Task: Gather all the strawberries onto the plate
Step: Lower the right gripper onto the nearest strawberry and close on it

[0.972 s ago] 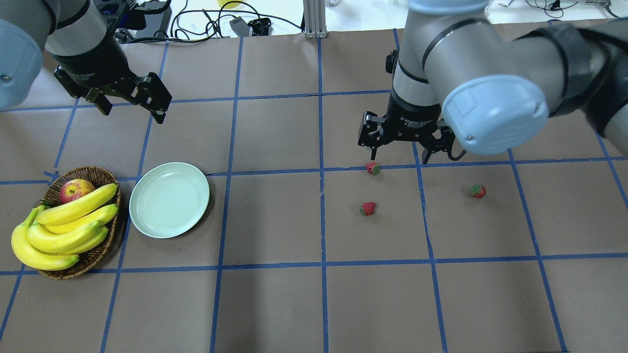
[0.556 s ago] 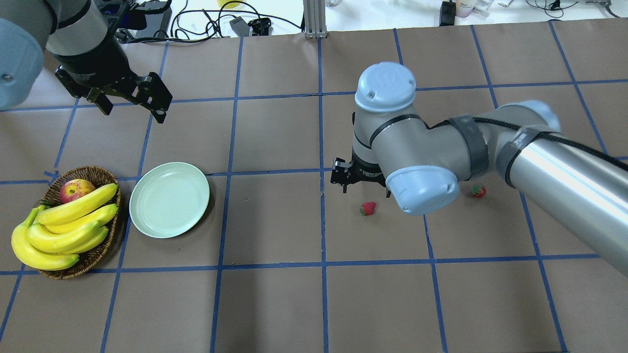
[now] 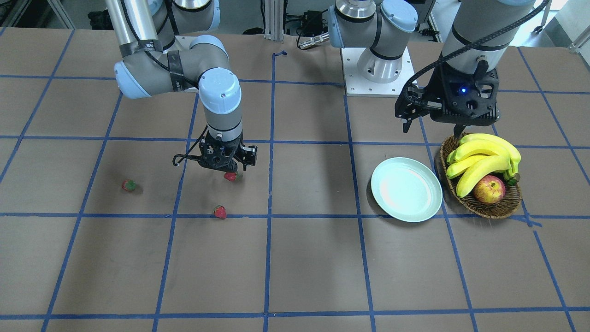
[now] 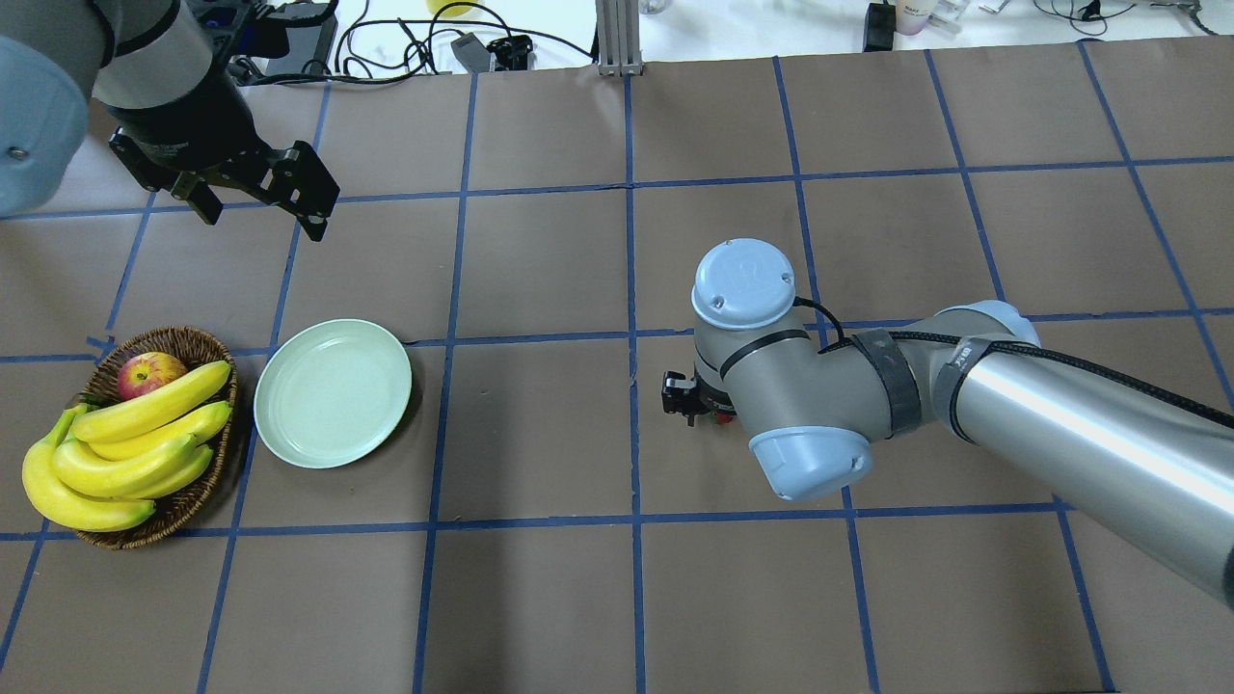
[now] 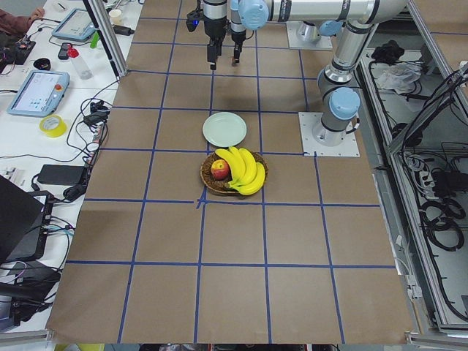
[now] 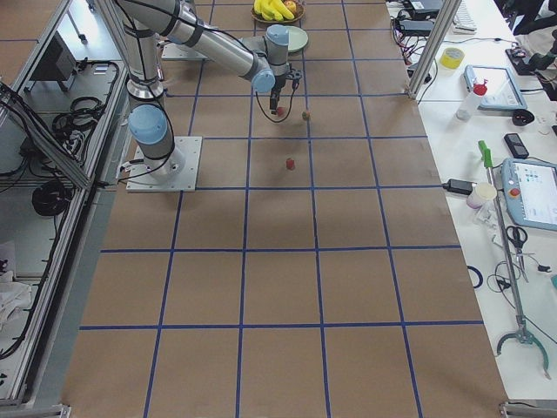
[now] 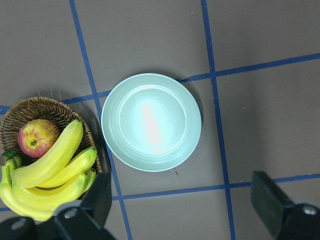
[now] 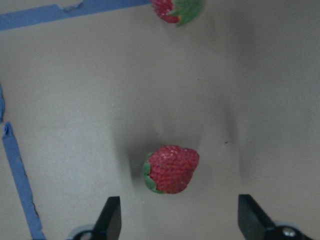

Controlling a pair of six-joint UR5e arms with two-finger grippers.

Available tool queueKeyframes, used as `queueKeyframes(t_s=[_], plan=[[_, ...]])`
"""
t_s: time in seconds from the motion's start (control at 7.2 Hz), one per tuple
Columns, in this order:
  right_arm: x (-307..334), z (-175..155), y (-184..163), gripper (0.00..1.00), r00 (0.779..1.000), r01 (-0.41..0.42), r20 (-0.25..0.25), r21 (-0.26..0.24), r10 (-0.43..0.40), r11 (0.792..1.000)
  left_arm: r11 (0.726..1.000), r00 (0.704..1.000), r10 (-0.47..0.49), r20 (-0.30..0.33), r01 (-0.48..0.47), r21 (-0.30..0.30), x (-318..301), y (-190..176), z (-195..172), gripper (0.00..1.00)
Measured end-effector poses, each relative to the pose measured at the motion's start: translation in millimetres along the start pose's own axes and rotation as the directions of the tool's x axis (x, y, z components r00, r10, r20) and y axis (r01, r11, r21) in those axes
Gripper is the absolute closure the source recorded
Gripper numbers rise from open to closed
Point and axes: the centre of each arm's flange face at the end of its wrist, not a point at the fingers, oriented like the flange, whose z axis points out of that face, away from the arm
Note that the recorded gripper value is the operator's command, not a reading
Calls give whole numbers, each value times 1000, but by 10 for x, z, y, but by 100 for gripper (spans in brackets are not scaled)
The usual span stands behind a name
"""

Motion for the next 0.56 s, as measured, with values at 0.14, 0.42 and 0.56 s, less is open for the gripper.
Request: queueKeyframes(t_s=[0.14,0.42,0.56], plan=[[-18,79,-30,16,1000,-2,-2,2,2,1000,1000,1000,0,0,0,2,1,-2,0,0],[-51,176,-78,51,1000,-4,3,6,4,1000,1000,1000,-1,-1,1,3,0,-3,0,0],[-60,180,-92,81,1000,-8,5,8,7,1000,1000,1000,-1,-1,1,2,-3,-2,6,0]])
